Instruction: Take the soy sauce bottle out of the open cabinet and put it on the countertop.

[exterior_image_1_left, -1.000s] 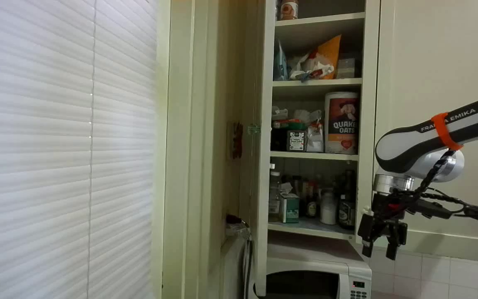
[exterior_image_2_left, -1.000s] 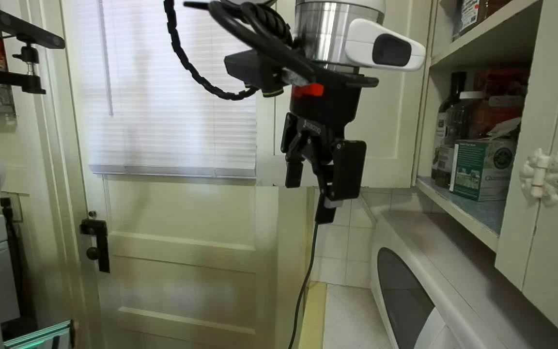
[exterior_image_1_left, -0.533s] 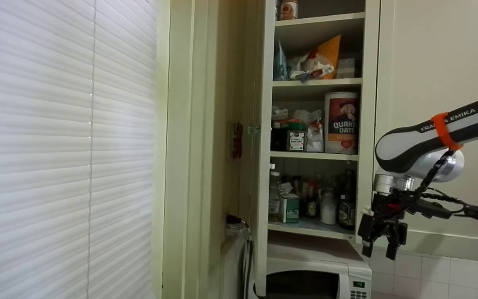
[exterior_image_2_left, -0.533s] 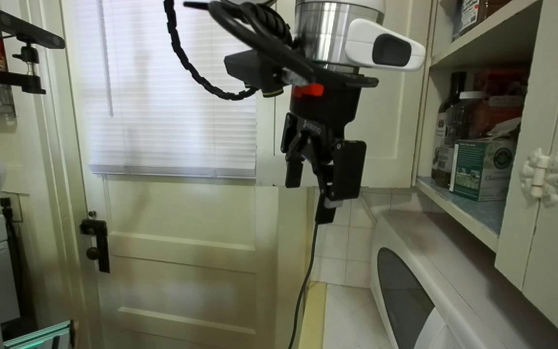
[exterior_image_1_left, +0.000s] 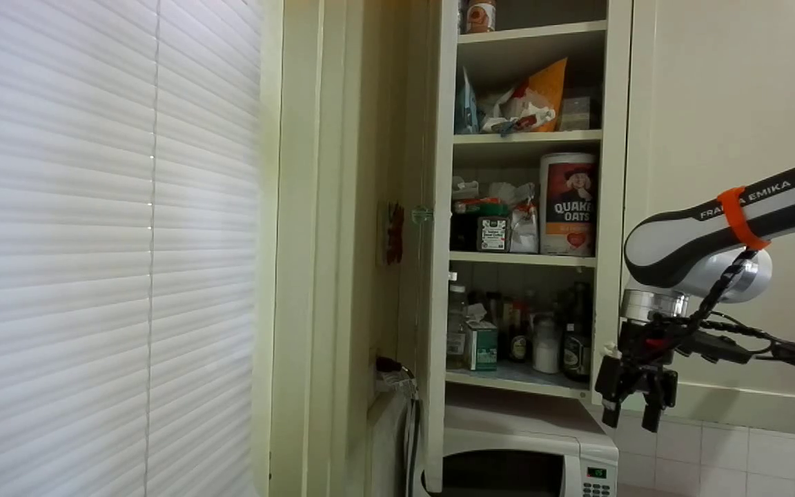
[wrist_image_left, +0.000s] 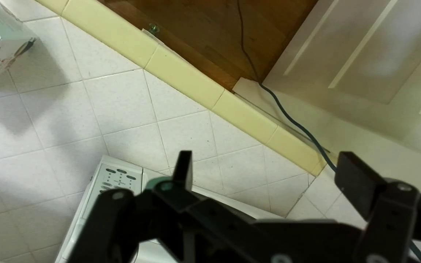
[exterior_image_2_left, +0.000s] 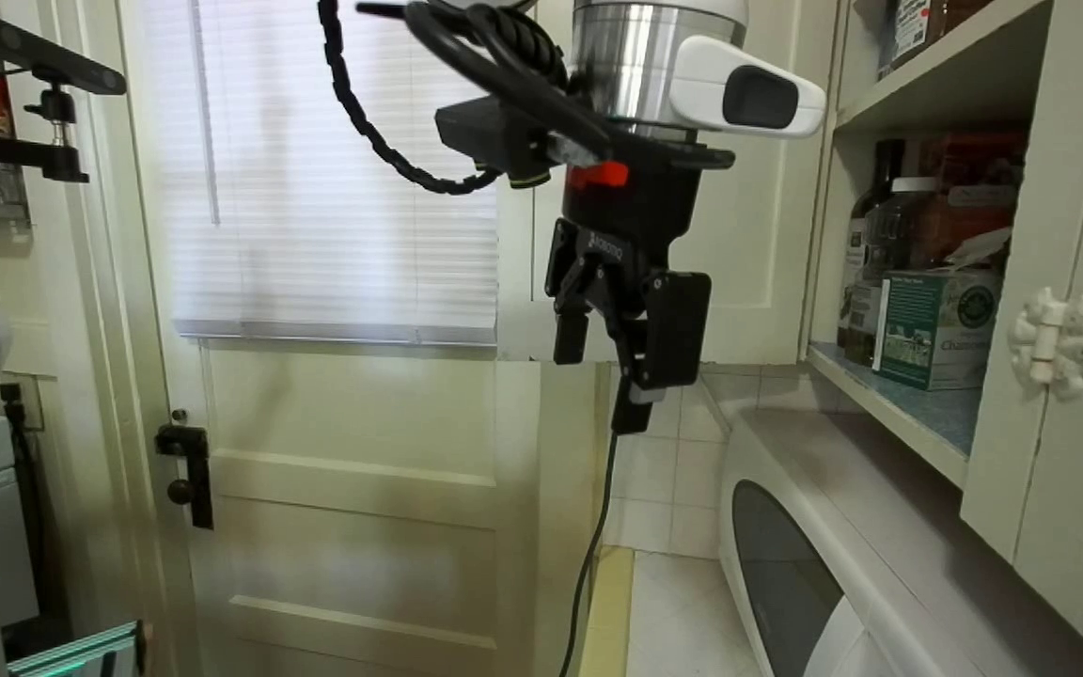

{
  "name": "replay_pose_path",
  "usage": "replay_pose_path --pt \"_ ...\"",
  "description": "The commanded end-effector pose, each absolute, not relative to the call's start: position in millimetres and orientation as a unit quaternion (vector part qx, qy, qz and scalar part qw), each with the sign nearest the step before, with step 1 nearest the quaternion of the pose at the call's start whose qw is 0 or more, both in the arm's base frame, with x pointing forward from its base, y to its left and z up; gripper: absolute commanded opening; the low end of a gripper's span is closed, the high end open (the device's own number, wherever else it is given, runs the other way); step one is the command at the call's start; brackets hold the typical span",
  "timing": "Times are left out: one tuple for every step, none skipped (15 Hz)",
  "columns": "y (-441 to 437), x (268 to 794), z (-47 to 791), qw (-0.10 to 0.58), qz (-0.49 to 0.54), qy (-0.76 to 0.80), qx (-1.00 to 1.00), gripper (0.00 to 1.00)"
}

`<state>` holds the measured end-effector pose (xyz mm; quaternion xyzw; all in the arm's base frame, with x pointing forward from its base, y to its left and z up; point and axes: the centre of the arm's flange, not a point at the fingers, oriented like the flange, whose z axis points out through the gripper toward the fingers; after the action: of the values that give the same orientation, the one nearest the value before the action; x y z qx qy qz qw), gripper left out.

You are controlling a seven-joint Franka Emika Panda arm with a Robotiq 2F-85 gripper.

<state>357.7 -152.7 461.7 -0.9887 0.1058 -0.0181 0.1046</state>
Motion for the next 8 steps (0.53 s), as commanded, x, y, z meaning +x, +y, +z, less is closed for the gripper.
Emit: replay_pose_path --pt "-152.7 357.7 461.7 0.105 -0.018 0.106 -0.989 1.00" --pt "-152.7 357.7 461.7 0.105 -0.018 0.106 -0.989 1.00" --pt "-151.6 361.1 460.0 0.100 -0.022 0.112 -0.988 1.00" --pt "-147.5 367.6 458.0 0.092 -0.032 0.123 -0.988 1.00" --pt "-145.6 371.7 458.0 0.085 -0.043 0.131 -0.987 1.00" --pt "-142.0 378.2 457.2 0.071 -0.060 0.142 -0.986 1.00" --pt "-138.3 383.9 457.3 0.062 -0.074 0.149 -0.984 1.00" --pt "-132.8 390.4 457.4 0.055 -0.087 0.157 -0.982 1.00"
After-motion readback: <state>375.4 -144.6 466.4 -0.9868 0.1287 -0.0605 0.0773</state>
